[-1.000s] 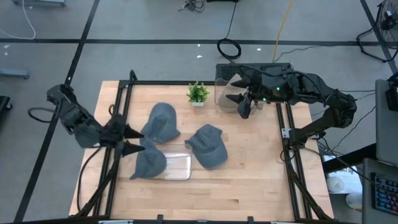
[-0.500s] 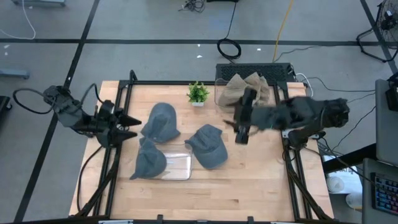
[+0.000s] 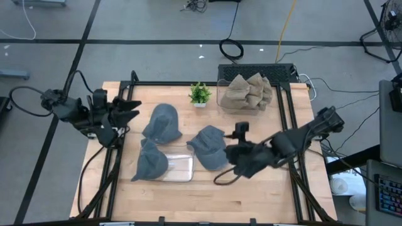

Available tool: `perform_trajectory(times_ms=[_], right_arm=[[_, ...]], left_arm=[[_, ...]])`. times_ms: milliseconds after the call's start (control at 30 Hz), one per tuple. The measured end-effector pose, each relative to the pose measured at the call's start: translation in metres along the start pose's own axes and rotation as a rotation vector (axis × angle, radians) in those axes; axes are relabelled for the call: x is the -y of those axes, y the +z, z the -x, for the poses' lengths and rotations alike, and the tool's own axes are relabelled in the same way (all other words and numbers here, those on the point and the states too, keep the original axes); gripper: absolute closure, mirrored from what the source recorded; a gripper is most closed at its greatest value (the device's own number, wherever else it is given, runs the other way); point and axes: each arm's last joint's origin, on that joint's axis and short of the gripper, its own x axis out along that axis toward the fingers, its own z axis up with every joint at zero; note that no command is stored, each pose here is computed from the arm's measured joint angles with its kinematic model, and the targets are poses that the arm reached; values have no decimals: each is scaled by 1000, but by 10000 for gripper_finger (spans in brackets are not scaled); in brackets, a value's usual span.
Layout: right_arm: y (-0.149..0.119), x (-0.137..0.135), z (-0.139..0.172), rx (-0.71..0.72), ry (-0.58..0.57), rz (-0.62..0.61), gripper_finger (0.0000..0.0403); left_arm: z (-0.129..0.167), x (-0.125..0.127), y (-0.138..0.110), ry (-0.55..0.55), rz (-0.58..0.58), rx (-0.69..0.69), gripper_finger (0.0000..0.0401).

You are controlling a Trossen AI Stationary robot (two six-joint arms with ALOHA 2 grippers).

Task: Pick & Place hat
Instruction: Put the bottom gray cap into the bottom transparent bin

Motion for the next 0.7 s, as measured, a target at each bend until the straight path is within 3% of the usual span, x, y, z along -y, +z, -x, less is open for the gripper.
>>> perform_trajectory(times_ms=[233, 433, 700], right_arm=[[-40, -57, -38, -43, 32, -28, 167], [-71, -103, -60, 54, 88, -35, 167], [-88, -132, -74, 111, 89, -35, 167]], left_arm=[[-3, 2, -1, 2, 8, 6, 27], [-4, 2, -3, 4, 3, 1, 27], [-4, 2, -3, 3, -6, -4, 27]])
